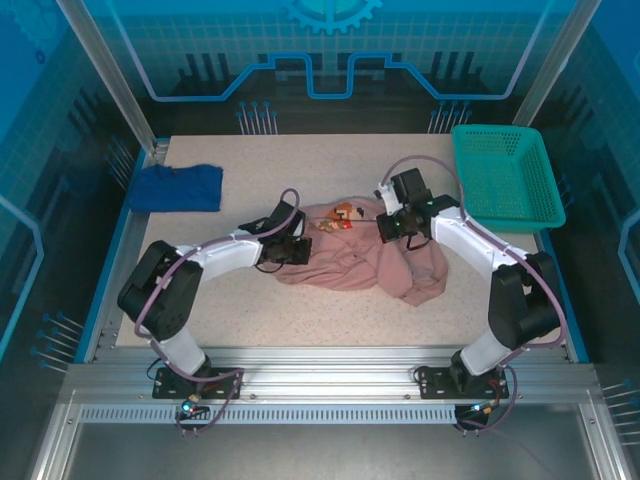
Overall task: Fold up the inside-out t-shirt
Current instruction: Turn the T-shirt inside out at the center of the table.
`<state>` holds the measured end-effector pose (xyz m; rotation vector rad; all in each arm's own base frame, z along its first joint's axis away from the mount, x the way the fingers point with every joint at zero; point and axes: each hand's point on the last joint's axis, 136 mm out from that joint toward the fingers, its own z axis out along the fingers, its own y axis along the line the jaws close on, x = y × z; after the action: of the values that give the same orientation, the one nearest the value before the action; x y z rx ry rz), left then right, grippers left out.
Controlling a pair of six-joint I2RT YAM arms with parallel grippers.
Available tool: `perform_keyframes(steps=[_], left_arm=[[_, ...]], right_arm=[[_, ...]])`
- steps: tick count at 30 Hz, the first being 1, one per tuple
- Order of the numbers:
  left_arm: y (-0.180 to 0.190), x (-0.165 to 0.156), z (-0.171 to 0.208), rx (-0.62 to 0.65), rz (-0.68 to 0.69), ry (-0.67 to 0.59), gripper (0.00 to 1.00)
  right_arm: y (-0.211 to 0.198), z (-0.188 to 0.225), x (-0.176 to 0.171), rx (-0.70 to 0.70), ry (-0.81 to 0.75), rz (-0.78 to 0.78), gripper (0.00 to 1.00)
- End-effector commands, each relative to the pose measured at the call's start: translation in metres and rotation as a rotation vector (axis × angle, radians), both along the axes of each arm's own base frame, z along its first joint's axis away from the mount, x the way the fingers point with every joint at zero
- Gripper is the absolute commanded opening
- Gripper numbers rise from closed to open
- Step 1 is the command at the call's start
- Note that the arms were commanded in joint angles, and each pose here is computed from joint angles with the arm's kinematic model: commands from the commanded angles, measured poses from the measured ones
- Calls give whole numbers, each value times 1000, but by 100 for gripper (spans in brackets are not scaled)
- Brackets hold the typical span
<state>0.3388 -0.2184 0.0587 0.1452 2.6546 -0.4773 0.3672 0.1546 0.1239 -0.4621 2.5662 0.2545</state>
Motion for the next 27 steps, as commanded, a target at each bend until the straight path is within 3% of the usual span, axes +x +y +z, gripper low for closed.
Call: perform_keyframes(steps=[1, 14, 18, 23, 27], left_arm=[[-8, -1, 54, -105, -28, -126, 0], [8, -6, 39, -32, 17, -106, 0], [6, -4, 39, -38, 21, -100, 0], [18, -4, 79, -146, 83, -181, 0], [27, -6, 119, -271, 117, -241, 0]], right_arm=[[-8, 42, 9, 31, -93, -30, 2], [-8, 33, 17, 32, -61, -29, 3], [-24, 14, 29, -96, -12, -74, 5], [-62, 16, 53, -335, -35, -173, 5], [-53, 30, 67, -326, -66, -166, 15]])
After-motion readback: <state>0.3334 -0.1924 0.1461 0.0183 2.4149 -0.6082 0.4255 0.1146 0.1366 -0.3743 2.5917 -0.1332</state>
